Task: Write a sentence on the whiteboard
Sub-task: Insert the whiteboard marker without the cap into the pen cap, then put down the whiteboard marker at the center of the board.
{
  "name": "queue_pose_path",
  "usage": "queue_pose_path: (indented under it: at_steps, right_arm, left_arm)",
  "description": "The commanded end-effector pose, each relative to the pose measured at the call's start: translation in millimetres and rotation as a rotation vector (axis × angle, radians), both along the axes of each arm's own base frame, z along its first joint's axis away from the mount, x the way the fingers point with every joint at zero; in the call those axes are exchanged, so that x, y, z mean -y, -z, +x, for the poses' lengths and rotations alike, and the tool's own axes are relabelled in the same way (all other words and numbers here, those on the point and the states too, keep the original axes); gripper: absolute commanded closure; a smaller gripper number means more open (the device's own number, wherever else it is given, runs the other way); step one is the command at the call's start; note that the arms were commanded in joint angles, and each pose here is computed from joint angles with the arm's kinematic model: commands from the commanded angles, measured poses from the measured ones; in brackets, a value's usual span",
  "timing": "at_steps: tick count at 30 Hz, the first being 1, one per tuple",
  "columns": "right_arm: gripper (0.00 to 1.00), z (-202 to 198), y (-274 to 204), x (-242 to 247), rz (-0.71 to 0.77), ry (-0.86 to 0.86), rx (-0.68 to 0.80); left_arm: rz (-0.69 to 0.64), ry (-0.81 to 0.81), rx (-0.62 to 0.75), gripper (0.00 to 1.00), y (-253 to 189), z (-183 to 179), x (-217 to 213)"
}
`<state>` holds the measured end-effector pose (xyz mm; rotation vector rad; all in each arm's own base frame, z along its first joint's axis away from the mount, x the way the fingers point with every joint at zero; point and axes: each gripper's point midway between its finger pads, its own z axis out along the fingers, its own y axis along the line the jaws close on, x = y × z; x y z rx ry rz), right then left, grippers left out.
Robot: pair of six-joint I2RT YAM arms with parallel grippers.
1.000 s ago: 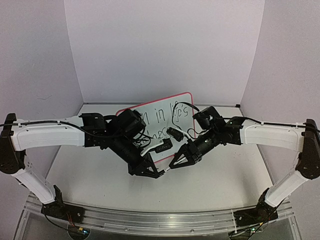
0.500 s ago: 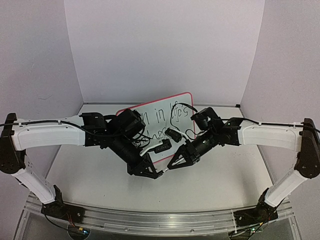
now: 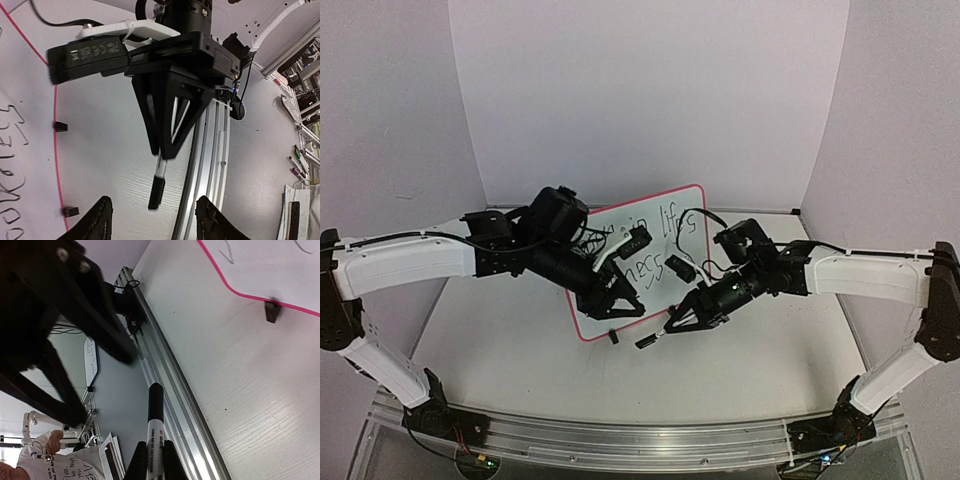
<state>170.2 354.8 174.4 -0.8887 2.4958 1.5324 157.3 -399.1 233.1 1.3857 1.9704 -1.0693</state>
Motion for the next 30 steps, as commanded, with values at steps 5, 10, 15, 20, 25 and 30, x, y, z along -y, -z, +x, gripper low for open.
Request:
queue_pose_path:
  at_steps: [5,10,15,20,25,30]
  right_arm:
    - [1.00,62.1,46.5,64.6,-0.151,0.273,0.050]
    - [1.00,82.9,84.3,95.7,-0.250,0.370,0.016]
    - [0.98,93.1,119.8,118.9,-0.340,0.426,-0.032]
    - [0.83,99.9,149.1,139.1,-0.428,0.472,-0.075]
    - [0.52,110.4,159.6,164.9,-0.507,0.539,-0.070]
    - [0.18,126.4,149.8,196.3,-0.579,0.619,-0.023]
  left_arm:
    - [-0.075,-0.206,0.148,0.28,-54.8,35.6,-52.0]
    - [-0.068,-0.299,0.178,0.26,-73.5,57.6,-72.1]
    - [-0.118,-0.367,0.212,0.24,-102.9,81.5,-86.8]
    - [-0.160,-0.447,0.261,0.22,-130.2,110.3,-98.8]
    - [-0.186,-0.572,0.273,0.19,-154.7,143.2,-120.9]
    - [-0.187,-0.726,0.285,0.16,-165.6,180.7,-160.4]
